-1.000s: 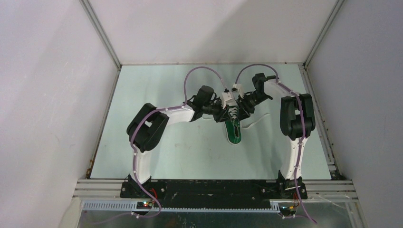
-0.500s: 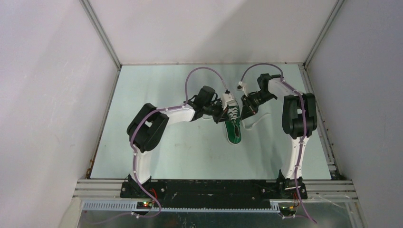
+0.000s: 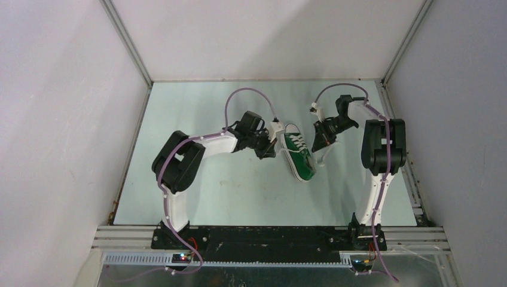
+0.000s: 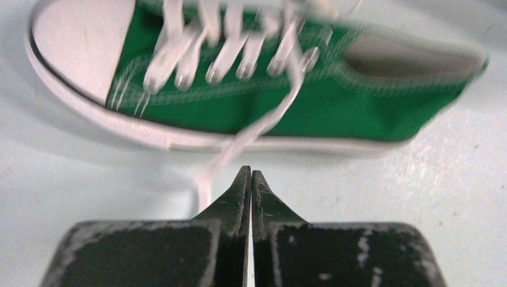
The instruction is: Tie the shoes
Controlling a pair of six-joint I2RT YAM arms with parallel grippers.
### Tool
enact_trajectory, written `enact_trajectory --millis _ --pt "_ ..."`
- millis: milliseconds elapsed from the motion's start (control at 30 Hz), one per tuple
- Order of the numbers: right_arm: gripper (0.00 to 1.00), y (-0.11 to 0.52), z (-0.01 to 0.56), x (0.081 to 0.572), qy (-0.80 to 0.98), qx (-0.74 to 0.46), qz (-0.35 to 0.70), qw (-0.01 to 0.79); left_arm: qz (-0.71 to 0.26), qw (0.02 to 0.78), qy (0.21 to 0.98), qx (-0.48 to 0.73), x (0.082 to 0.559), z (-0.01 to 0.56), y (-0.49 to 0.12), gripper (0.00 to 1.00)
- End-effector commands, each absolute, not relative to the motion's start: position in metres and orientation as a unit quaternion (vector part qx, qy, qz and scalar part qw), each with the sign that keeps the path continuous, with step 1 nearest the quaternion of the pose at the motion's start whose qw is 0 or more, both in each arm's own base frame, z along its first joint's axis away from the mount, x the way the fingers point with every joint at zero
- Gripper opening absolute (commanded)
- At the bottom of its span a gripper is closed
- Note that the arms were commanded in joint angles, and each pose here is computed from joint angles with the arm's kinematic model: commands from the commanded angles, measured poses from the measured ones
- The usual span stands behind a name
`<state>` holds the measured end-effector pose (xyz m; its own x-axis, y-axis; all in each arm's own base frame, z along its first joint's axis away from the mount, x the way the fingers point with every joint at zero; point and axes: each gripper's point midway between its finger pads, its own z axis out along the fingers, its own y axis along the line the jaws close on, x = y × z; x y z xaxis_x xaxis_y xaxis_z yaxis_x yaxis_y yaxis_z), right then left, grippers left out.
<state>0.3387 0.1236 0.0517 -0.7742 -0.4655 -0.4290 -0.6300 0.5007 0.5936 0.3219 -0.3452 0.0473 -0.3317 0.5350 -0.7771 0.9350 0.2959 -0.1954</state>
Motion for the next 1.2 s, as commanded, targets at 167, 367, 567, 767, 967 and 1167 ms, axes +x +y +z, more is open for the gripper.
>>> enact_trajectory --millis 167,367,567,767,967,1167 --pt "0.00 0.134 0.068 0.340 0.856 -0.321 0.385 0.126 -0.366 0.383 0.714 0.458 0.328 0.107 -0.357 0.21" --pt "0.00 0.143 0.068 0.337 0.852 -0.320 0.396 0.119 -0.391 0.421 0.646 0.502 0.324 0.134 -0.387 0.42" --pt "0.00 0.147 0.069 0.338 0.851 -0.322 0.398 0.120 -0.364 0.375 0.631 0.574 0.322 0.098 -0.401 0.51" --pt "0.00 0.149 0.070 0.338 0.850 -0.319 0.402 0.119 -0.357 0.339 0.648 0.582 0.318 0.080 -0.405 0.52" --pt "0.00 0.150 0.070 0.339 0.850 -0.316 0.405 0.118 -0.332 0.320 0.656 0.598 0.317 0.070 -0.411 0.49" --pt "0.00 0.151 0.070 0.343 0.856 -0.307 0.399 0.120 -0.345 0.293 0.655 0.604 0.308 0.067 -0.411 0.05"
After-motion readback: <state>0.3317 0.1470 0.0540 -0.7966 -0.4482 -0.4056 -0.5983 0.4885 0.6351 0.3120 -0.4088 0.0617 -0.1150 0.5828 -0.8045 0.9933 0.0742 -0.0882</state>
